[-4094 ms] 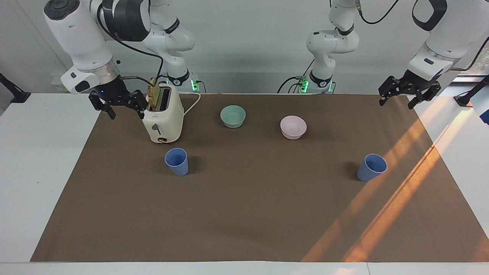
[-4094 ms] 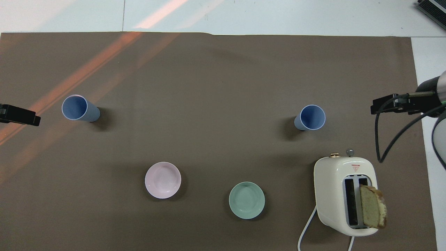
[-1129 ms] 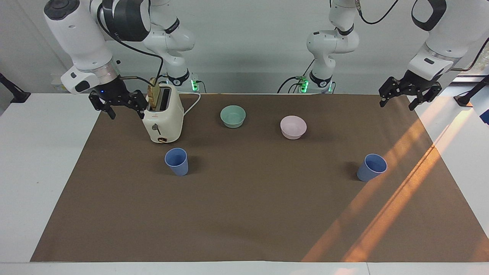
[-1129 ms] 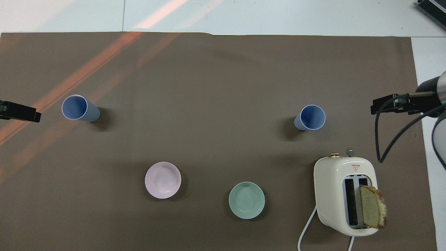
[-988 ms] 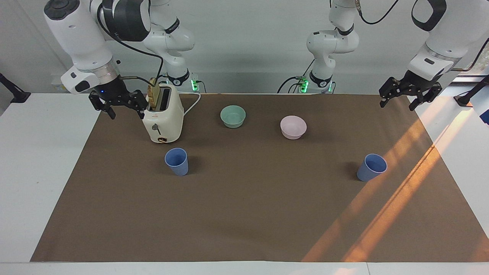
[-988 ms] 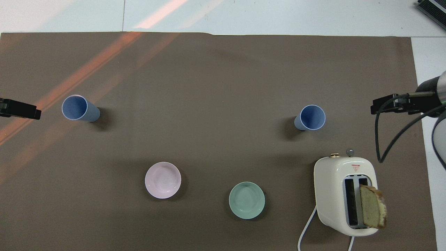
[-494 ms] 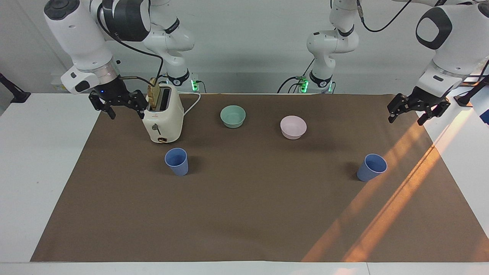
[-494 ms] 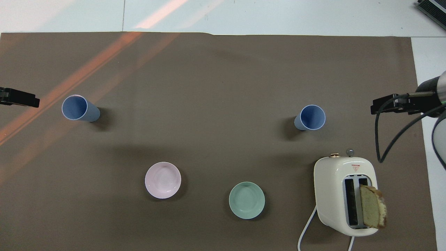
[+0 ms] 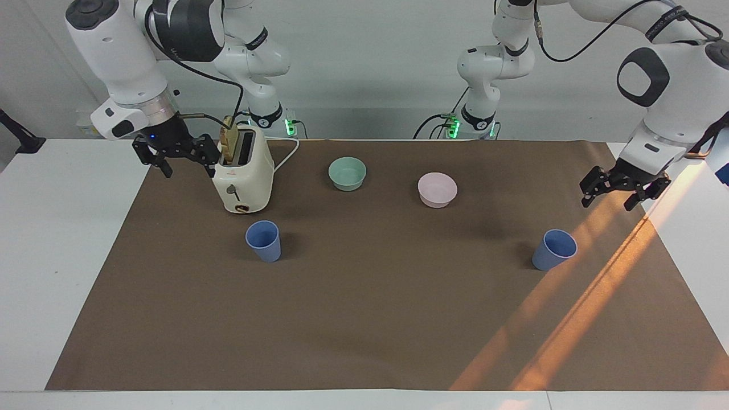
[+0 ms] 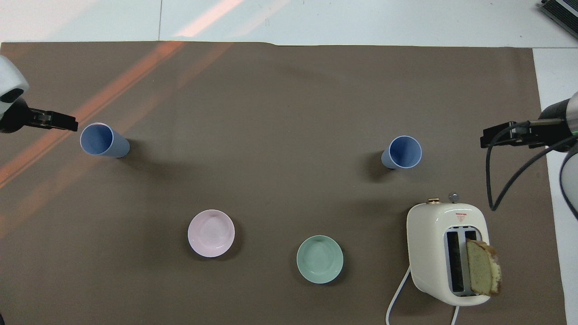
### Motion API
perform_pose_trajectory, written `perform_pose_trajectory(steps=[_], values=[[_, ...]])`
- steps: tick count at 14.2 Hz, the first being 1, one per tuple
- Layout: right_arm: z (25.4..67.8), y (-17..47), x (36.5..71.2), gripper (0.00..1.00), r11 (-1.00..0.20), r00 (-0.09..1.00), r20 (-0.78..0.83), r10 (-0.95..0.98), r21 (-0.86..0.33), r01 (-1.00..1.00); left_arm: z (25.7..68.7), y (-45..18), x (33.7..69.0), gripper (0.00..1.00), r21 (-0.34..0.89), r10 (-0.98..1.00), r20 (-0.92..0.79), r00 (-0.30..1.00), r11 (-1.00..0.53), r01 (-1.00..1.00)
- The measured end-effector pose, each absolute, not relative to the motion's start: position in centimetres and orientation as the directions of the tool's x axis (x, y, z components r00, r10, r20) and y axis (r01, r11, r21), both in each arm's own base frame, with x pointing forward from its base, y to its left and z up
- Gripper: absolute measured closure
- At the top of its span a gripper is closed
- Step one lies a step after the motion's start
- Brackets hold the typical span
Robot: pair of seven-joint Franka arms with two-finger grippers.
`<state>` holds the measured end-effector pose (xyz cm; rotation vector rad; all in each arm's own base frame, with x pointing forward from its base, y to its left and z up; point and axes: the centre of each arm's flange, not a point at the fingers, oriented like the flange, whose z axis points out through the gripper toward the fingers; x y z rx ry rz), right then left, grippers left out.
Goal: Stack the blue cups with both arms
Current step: 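Reach the left gripper to the blue cup and grasp it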
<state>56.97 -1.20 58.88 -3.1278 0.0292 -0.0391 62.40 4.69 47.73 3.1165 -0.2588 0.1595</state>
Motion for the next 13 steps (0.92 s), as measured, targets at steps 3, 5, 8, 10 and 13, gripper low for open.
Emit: perform_pose_trajectory(steps=[3, 5, 8, 10, 13], values=[[58.9, -1.2, 57.0, 0.0, -1.0, 1.0, 0.025, -0.019, -0.014, -0.018, 43.8, 4.7, 62.6, 0.0, 0.004, -0.158, 0.108, 0.982, -0.987, -0.159], [58.9, -1.2, 57.0, 0.0, -1.0, 1.0, 0.025, -0.019, -0.014, -0.018, 41.6, 4.7, 62.4, 0.0, 0.013, -0.147, 0.118, 0.982, -0.989, -0.149], [58.9, -1.2, 57.0, 0.0, -1.0, 1.0, 0.025, -0.019, -0.014, -0.018, 39.0, 4.8, 62.3, 0.0, 0.013, -0.141, 0.122, 0.982, -0.989, -0.144], [58.9, -1.2, 57.0, 0.0, -1.0, 1.0, 0.025, -0.019, -0.014, -0.018, 38.0, 4.7, 62.4, 0.03, 0.014, -0.141, 0.115, 0.983, -0.99, -0.144], [58.9, -1.2, 57.0, 0.0, -1.0, 1.0, 0.025, -0.019, -0.014, -0.018, 37.4, 4.7, 62.4, 0.38, 0.018, -0.139, 0.111, 0.984, -0.99, -0.142]])
